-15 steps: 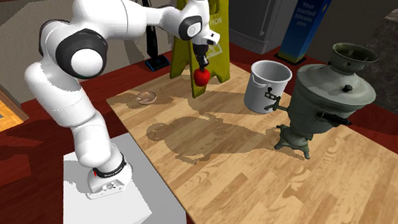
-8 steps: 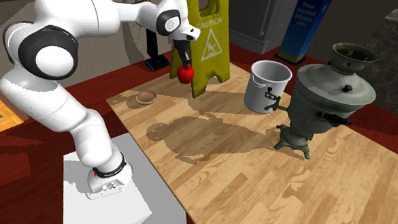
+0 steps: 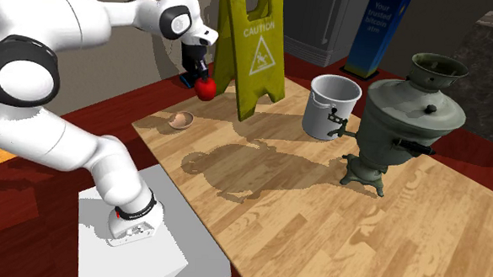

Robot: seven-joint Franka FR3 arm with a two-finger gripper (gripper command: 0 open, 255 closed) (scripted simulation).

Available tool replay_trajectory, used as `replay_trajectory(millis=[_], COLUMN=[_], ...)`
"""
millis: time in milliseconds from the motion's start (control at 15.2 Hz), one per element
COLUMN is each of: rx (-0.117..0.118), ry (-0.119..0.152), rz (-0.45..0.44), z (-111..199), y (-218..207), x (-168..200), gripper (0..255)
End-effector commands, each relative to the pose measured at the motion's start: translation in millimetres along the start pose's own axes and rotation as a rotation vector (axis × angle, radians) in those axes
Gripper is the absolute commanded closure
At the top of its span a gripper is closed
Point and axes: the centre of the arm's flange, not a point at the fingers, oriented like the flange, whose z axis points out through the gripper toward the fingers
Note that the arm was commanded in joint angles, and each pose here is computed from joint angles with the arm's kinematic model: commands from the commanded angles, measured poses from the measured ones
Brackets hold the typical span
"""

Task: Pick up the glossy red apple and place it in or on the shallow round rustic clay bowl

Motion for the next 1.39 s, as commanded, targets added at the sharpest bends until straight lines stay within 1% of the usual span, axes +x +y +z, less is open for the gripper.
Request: replay_trajectory(millis=[0,462,528,1320], rx=[0.000,0.000,0.000,0.000], ry=[0.000,0.000,0.000,0.000], rz=[0.001,0.001,0.001,0.001], z=[-8,-32,-38,25], y=[-8,-46,-56,-50], x=[-24,-105,-124,-132], gripper=[255,255,255,255])
